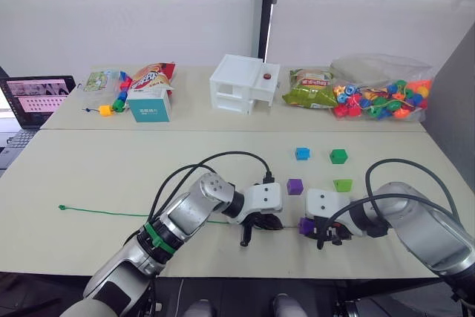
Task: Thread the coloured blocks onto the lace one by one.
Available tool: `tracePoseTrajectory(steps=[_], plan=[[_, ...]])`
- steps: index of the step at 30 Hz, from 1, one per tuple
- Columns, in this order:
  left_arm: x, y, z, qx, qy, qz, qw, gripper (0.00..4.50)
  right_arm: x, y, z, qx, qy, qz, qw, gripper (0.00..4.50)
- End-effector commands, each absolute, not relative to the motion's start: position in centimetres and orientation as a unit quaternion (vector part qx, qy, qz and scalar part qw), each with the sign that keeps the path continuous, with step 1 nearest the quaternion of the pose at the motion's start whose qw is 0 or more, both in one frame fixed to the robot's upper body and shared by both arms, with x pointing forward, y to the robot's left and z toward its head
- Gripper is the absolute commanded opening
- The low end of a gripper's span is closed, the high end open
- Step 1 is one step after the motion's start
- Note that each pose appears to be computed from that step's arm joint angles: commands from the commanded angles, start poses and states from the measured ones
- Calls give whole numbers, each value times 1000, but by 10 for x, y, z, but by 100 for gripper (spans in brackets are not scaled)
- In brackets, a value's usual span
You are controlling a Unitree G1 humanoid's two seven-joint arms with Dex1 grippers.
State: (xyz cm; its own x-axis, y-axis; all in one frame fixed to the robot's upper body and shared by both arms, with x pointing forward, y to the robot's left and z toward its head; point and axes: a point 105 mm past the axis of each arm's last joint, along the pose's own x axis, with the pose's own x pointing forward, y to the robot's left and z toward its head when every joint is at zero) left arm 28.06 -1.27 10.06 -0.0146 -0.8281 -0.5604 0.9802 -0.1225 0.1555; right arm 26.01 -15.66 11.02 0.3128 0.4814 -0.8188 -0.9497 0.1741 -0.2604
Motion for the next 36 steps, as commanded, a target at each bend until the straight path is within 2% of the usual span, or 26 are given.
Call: tracePoseTrajectory(steps=[1,18,27,36], plan=[[281,-19,106,283,128,-700,643,0,260,-153,119,-404,279,506,709,132],[283,-56,119,273,67,-717,638,0,258,-144,116,-394,272,513,712,132],[281,-57,120,239,71,-718,650,0,257,-139,115,-388,268,517,714,132],[284,-42,121,243,82,-707,659,291,260,-140,114,-391,269,516,713,132]])
